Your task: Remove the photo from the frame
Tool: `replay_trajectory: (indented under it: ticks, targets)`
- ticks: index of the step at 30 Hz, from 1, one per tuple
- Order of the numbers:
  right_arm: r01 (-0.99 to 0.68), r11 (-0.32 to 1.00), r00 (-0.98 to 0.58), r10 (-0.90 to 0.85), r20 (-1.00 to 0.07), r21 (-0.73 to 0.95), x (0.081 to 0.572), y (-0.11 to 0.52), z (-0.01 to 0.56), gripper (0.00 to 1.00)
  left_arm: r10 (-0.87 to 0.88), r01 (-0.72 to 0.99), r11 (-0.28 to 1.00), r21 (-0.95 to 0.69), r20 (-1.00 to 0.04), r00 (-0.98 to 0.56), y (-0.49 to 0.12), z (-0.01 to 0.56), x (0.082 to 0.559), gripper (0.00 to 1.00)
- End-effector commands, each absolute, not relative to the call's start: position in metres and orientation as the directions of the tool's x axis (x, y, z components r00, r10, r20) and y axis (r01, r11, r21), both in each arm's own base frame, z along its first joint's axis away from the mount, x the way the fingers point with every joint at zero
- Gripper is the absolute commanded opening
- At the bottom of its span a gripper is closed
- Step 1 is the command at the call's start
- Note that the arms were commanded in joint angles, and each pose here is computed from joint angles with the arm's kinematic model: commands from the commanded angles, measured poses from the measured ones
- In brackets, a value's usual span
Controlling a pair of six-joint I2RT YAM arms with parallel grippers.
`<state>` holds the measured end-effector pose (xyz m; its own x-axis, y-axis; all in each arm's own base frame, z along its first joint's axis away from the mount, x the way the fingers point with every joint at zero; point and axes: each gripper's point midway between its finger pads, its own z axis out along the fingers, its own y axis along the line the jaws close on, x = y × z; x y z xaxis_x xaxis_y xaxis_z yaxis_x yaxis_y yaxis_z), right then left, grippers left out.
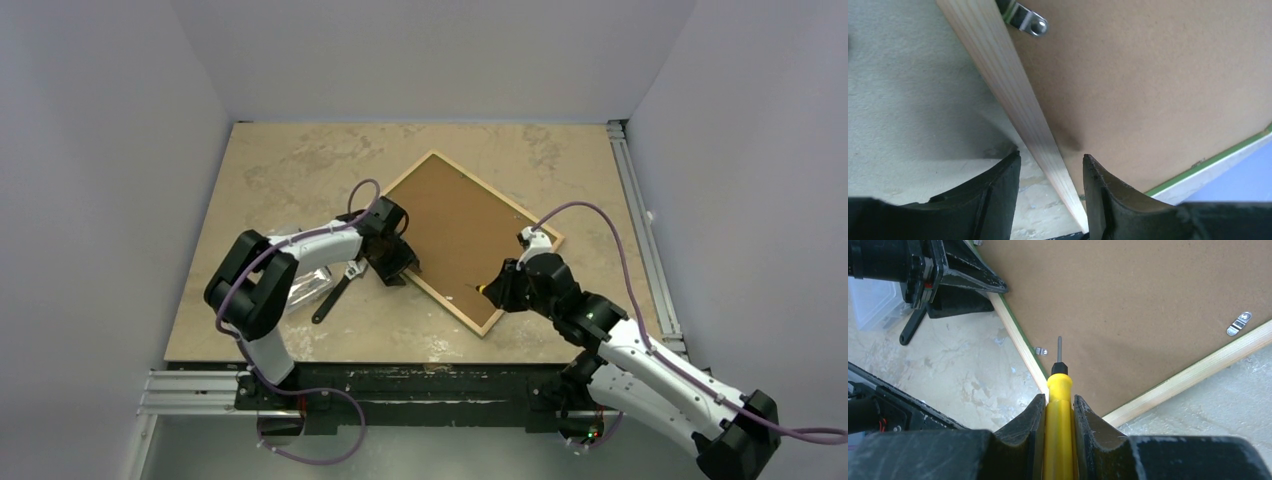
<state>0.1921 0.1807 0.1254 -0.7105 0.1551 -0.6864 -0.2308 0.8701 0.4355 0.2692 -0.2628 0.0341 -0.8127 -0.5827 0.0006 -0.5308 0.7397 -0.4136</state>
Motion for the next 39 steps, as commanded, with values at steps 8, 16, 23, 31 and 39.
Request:
replay_trajectory:
  ticks: [8, 16, 23, 31, 39]
  targets:
    - [-0.257, 0.835, -0.717, 0.173, -0.675, 0.486, 0.180, 0.187, 0.115, 0.00, -0.623, -0.566, 0.770, -0.294, -0.158, -0.766, -0.246, 0.023, 0.295, 0.30]
    - [-0.286, 0.823, -0.715, 0.158, -0.681, 0.491, 0.172, 0.194, 0.108, 0.00, -0.415, -0.354, 0.901, -0.250, -0.258, -0.872, -0.241, 0.019, 0.313, 0.01]
    - [-0.303, 0.833, -0.676, 0.153, -0.720, 0.462, 0.174, 0.200, 0.102, 0.00, -0.237, -0.122, 0.945, -0.305, -0.377, -0.895, -0.248, 0.031, 0.331, 0.00]
    - [-0.341, 0.824, -0.591, 0.187, -0.785, 0.453, 0.182, 0.218, 0.114, 0.00, -0.216, -0.071, 0.926, -0.370, -0.366, -0.905, -0.253, 0.034, 0.337, 0.00]
    - [-0.333, 0.870, -0.546, 0.137, -0.826, 0.365, 0.174, 0.240, 0.106, 0.00, -0.290, -0.173, 0.904, -0.392, -0.262, -0.920, -0.254, 0.027, 0.325, 0.14]
